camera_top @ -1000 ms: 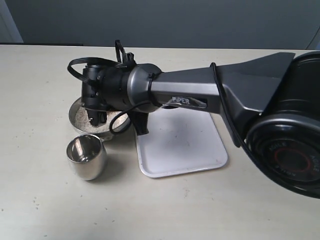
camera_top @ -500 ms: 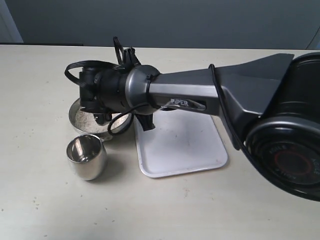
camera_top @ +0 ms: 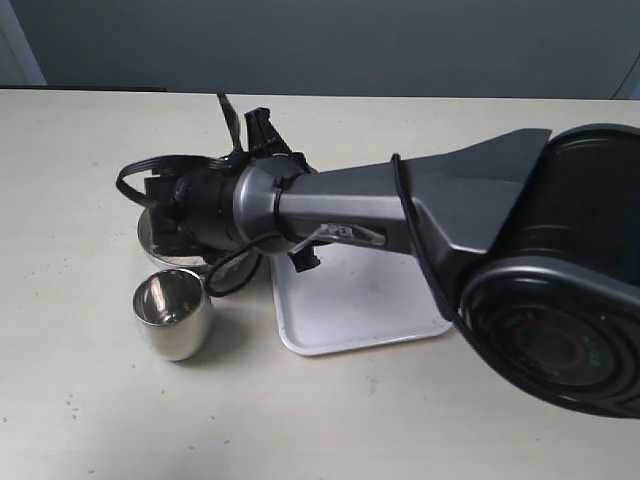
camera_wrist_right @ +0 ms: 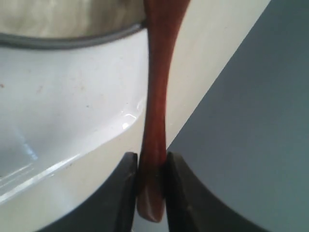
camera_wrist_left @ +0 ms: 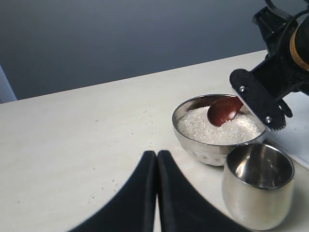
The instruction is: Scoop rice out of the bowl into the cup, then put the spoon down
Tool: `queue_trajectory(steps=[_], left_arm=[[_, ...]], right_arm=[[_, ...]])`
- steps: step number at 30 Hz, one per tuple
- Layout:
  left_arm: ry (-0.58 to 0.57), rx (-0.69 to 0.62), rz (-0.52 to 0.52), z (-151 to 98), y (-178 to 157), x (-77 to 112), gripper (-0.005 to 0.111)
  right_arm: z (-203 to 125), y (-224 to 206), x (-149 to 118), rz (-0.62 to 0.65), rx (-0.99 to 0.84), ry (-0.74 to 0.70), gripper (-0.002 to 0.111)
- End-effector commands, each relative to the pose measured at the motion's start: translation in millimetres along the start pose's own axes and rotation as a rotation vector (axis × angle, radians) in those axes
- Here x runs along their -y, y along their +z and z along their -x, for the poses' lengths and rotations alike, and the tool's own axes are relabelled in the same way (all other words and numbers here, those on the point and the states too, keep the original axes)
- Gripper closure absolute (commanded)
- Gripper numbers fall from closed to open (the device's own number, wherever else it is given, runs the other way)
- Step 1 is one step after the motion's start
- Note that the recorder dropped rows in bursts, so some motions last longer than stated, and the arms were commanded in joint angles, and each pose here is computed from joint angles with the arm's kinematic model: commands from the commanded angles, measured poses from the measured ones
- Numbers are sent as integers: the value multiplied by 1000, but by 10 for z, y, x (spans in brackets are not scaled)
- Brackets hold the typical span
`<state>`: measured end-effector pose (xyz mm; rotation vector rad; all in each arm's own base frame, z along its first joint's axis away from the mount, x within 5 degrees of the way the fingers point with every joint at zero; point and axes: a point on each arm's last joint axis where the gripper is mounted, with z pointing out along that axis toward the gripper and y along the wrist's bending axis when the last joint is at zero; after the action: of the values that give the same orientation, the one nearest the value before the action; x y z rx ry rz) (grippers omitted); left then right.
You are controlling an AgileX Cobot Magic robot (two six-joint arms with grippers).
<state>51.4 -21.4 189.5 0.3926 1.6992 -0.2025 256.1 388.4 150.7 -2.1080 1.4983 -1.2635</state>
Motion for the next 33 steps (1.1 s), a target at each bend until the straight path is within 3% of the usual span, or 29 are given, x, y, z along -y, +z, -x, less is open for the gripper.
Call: queue_trajectory(steps=[1, 27, 33], left_arm=[[-1, 21, 1, 23, -6, -3, 106], [0, 21, 0, 23, -6, -2, 106], [0, 21, 0, 23, -6, -2, 106]], right_arm=[[106, -20, -98, -3, -2, -33, 109], [-216, 16, 121, 153, 114, 99, 109], [-329, 18, 156, 242, 165, 102, 109]])
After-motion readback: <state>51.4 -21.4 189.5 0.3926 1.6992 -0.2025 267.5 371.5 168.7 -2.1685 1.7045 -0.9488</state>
